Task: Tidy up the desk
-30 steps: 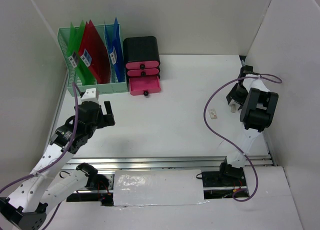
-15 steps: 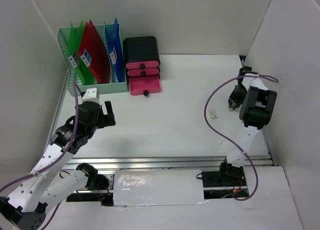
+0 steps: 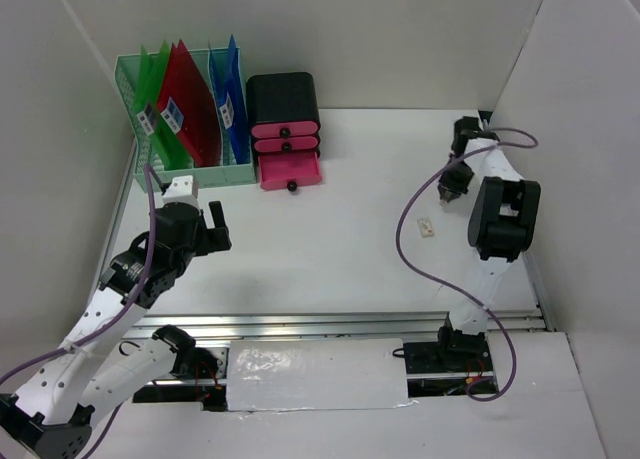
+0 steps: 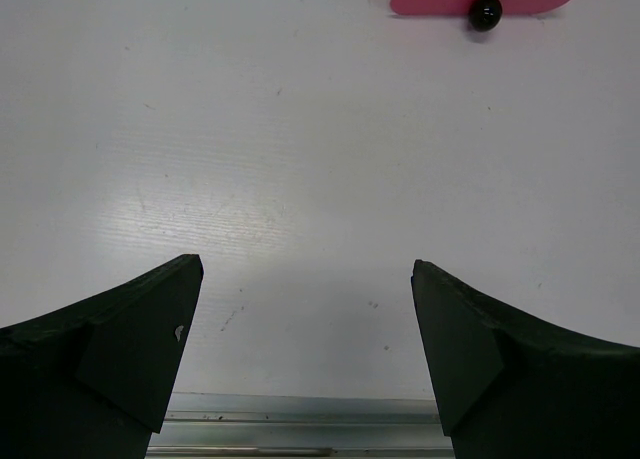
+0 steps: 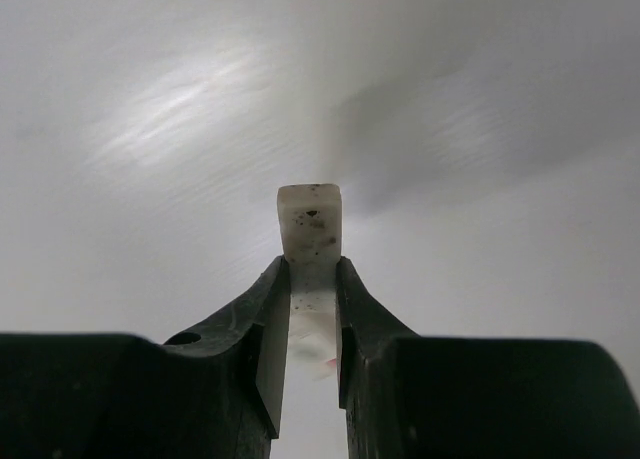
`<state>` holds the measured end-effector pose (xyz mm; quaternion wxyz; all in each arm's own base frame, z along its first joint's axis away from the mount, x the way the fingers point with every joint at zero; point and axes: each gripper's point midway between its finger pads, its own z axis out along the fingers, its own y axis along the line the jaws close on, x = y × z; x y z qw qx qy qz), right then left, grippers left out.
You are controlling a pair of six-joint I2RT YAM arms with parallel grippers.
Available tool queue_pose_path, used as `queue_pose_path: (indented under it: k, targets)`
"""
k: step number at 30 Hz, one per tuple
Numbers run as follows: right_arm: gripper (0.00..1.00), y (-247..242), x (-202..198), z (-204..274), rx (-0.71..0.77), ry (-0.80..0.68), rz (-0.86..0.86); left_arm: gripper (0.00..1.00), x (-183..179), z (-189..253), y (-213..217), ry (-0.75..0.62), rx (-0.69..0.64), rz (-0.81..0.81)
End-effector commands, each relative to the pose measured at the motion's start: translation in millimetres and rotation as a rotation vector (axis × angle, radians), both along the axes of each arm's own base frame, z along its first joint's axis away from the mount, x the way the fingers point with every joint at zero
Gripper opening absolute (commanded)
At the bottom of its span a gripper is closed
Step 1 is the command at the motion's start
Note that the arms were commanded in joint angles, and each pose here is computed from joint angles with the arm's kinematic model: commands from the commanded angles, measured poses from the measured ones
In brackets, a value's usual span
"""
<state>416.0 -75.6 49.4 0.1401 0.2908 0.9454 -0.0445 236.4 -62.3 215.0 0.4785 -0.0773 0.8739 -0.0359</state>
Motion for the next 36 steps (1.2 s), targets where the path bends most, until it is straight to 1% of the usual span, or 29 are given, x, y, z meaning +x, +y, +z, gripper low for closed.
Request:
queue_pose_path:
  k: [1,2,3,4,5,6,7,8,9,10,11,12,13,14,15,16,17,18,19,20,21,25,28,29,33,34,35,36]
  targets:
    - [0.0,90.0,48.3,107.4,0.012,-0.37,0.113,1.0,2.7,13.7,0.2,-0.056,0.0,-0.01]
    - [0.0,114.1,51.7,111.8,0.07,-0.409,0.102,1.0,2.2,14.1,0.7,-0.058,-0.002,-0.008]
    - [0.0,149.1,67.8,126.7,0.158,-0.513,0.148,0.99,2.1,14.9,1.3,-0.06,-0.002,-0.004]
    - [0.0,194.2,65.7,130.8,0.228,-0.542,0.204,1.0,1.8,16.6,2.2,-0.067,-0.005,-0.001]
    - [0.0,222.6,63.6,125.1,0.328,-0.552,0.161,1.0,1.4,16.7,2.5,-0.071,-0.006,0.001]
    - [0.0,252.4,77.1,139.1,0.415,-0.652,0.167,1.0,1.4,18.3,3.9,-0.077,-0.005,0.007]
    - [0.0,291.1,69.3,137.1,0.49,-0.659,0.177,0.99,0.6,19.4,4.7,-0.083,-0.01,0.012]
    - [0.0,310.8,66.6,127.6,0.587,-0.649,0.082,1.0,0.2,19.9,5.7,-0.087,-0.01,0.017]
    - [0.0,340.4,67.3,125.3,0.65,-0.679,0.06,1.0,-0.4,21.2,7.8,-0.094,-0.011,0.025]
    - [0.0,354.4,67.3,134.2,0.697,-0.7,0.012,1.0,-0.4,20.7,8.0,-0.094,-0.01,0.027]
    - [0.0,365.9,70.9,129.9,0.74,-0.7,-0.085,0.99,-0.6,21.5,8.8,-0.096,-0.01,0.032]
    - [0.0,374.3,69.6,124.1,0.733,-0.686,-0.132,1.0,-0.8,21.7,10.0,-0.098,-0.008,0.038]
    - [0.0,372.8,76.3,122.7,0.682,-0.721,-0.217,1.0,-1.1,21.8,11.8,-0.099,-0.006,0.047]
    - [0.0,394.9,76.2,124.2,0.692,-0.728,-0.223,1.0,-1.1,22.3,12.6,-0.1,-0.005,0.052]
    - [0.0,401.7,77.5,121.3,0.693,-0.723,-0.254,0.99,-1.3,22.1,12.9,-0.1,-0.005,0.054]
    - [0.0,413.5,84.8,136.9,0.729,-0.74,-0.259,1.0,-1.6,23.2,14.3,-0.104,-0.004,0.059]
    - [0.0,423.9,90.1,118.9,0.725,-0.71,-0.253,0.99,-2.0,23.3,14.4,-0.106,-0.006,0.06]
    - [0.0,427.8,91.6,110.9,0.719,-0.676,-0.261,0.99,-2.2,23.6,14.3,-0.107,-0.006,0.058]
    - [0.0,436.0,100.5,124.1,0.744,-0.685,-0.261,1.0,-2.7,24.5,14.5,-0.111,-0.008,0.058]
    - [0.0,438.5,102.8,118.0,0.733,-0.67,-0.267,0.99,-2.7,25.1,14.5,-0.114,-0.01,0.058]
    - [0.0,438.6,104.7,97.6,0.705,-0.636,-0.279,1.0,-3.0,25.8,14.7,-0.116,-0.01,0.057]
    - [0.0,437.7,112.3,89.2,0.684,-0.644,-0.295,0.99,-3.5,27.4,13.9,-0.123,-0.016,0.051]
    - [0.01,434.3,112.3,77.7,0.656,-0.621,-0.306,1.0,-4.0,27.9,13.4,-0.124,-0.018,0.047]
    - [0.06,435.3,114.0,79.3,0.669,-0.631,-0.303,1.0,-4.0,27.5,12.5,-0.123,-0.019,0.042]
    - [0.21,438.7,115.9,77.7,0.697,-0.629,-0.292,1.0,-4.2,28.2,11.9,-0.126,-0.022,0.038]
    - [0.28,441.4,119.2,76.6,0.7,-0.624,-0.288,1.0,-4.3,28.2,12.0,-0.126,-0.021,0.037]
    - [0.3,442.5,120.6,76.5,0.702,-0.62,-0.286,1.0,-4.5,27.8,11.8,-0.126,-0.022,0.036]
    - [0.35,443.2,123.2,76.4,0.705,-0.619,-0.283,1.0,-4.7,28.1,11.7,-0.127,-0.023,0.034]
